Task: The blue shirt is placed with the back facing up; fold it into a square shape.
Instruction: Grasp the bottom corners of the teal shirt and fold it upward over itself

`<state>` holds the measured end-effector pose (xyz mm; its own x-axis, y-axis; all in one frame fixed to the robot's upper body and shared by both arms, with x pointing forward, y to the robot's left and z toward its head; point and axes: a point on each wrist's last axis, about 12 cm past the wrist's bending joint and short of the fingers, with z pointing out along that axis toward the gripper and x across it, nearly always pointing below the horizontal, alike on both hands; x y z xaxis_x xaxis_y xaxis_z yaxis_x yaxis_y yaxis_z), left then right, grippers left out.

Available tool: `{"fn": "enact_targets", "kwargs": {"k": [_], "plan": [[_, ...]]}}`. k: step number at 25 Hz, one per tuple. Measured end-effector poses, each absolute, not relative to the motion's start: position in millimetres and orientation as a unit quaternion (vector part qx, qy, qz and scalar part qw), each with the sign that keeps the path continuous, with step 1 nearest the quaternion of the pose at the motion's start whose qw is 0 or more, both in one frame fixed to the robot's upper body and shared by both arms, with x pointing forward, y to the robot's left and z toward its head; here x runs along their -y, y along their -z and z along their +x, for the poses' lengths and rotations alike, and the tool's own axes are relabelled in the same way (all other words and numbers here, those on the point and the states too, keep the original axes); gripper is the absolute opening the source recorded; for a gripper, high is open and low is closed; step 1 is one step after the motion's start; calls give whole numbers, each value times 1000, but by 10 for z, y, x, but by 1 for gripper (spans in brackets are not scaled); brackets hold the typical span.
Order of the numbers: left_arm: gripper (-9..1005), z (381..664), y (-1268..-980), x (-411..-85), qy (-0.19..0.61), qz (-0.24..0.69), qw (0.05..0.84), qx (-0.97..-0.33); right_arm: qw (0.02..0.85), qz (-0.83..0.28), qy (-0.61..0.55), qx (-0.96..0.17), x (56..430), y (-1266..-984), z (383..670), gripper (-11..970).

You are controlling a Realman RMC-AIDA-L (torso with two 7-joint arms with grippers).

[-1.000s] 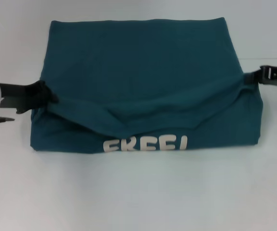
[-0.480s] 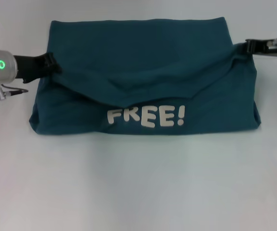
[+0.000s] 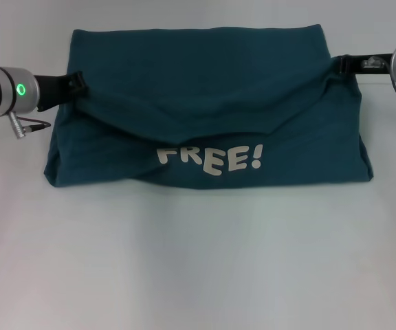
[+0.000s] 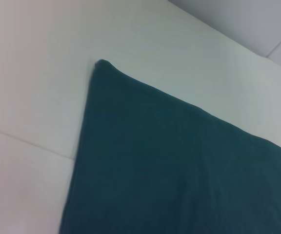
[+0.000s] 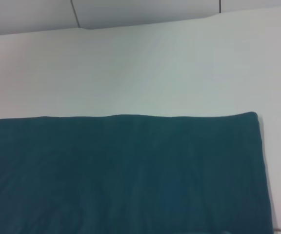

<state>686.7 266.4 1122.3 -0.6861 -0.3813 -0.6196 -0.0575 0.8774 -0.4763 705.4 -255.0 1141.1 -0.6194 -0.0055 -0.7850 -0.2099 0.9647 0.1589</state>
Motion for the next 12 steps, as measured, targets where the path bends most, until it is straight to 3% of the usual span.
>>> {"fn": "enact_targets", "kwargs": {"k": [12], "plan": [[27, 6928, -11277, -2650, 207, -128, 397, -885, 449, -77, -108, -884, 2446, -11523, 7138, 117]]}}
